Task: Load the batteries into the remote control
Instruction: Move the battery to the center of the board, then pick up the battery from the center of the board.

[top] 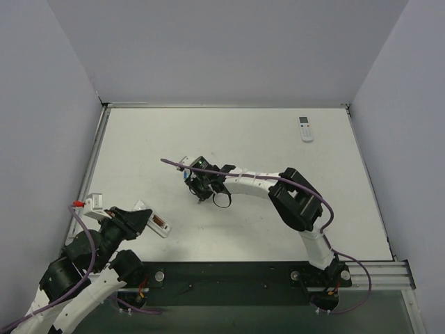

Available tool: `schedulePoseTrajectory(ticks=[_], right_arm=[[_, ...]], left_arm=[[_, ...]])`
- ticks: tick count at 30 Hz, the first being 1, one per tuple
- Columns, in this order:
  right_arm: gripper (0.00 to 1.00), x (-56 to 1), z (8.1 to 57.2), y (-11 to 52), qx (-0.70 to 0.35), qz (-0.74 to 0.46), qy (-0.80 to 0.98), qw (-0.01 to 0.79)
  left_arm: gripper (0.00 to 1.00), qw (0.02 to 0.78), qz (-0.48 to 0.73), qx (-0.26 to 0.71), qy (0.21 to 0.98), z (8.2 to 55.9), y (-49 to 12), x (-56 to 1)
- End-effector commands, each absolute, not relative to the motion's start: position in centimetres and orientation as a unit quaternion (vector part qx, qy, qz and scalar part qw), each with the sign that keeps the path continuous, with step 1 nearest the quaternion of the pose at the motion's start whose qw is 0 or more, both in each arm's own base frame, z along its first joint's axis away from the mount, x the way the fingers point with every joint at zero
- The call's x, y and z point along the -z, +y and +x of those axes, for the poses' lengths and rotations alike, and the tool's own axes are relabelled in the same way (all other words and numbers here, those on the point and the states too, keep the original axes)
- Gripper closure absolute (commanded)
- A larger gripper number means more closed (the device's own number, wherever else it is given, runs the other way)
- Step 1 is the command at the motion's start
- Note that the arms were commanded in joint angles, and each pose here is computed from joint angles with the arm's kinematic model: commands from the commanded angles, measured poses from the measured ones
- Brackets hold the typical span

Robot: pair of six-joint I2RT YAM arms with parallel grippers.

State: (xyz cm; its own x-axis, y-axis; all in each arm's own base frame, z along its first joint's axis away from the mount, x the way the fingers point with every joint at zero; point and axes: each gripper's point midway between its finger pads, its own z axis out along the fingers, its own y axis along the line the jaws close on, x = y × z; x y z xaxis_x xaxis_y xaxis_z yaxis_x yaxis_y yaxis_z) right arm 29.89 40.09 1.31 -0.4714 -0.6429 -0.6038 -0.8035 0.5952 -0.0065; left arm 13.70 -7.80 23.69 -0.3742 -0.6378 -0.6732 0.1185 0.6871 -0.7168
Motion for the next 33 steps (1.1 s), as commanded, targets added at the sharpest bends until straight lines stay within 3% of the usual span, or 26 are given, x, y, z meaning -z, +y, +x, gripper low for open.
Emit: schedulePoseTrajectory(ticks=[1,7,11,17,27,33], right_arm=[[0.79,-3.2,28.8,39.1,-0.141,-0.428,0.847,0.283],[0.73,-6.1,28.5,39.4,-0.162,-0.450,0.826,0.298],[0.54,-7.7,27.8,39.4,-0.183,-0.490,0.798,0.300],[0.40,-8.0,25.2,38.2,-0.210,-0.650,0.687,0.248],[0.39,-6.0,24.8,35.3,-0.181,-0.763,0.598,0.167],[0.45,-4.8,25.3,35.7,-0.174,-0.789,0.571,0.145]], left_arm=[[1.00,0.549,-0.168,0.396,0.717,13.3,-8.0,-25.5],[1.00,0.546,-0.166,0.388,0.724,13.2,-7.8,-25.0],[1.00,0.546,-0.163,0.380,0.729,13.1,-7.6,-24.6],[1.00,0.548,-0.155,0.364,0.737,13.1,-7.3,-23.9],[1.00,0.556,-0.145,0.352,0.739,13.2,-7.1,-23.6],[1.00,0.557,-0.145,0.351,0.739,13.3,-7.1,-23.5]])
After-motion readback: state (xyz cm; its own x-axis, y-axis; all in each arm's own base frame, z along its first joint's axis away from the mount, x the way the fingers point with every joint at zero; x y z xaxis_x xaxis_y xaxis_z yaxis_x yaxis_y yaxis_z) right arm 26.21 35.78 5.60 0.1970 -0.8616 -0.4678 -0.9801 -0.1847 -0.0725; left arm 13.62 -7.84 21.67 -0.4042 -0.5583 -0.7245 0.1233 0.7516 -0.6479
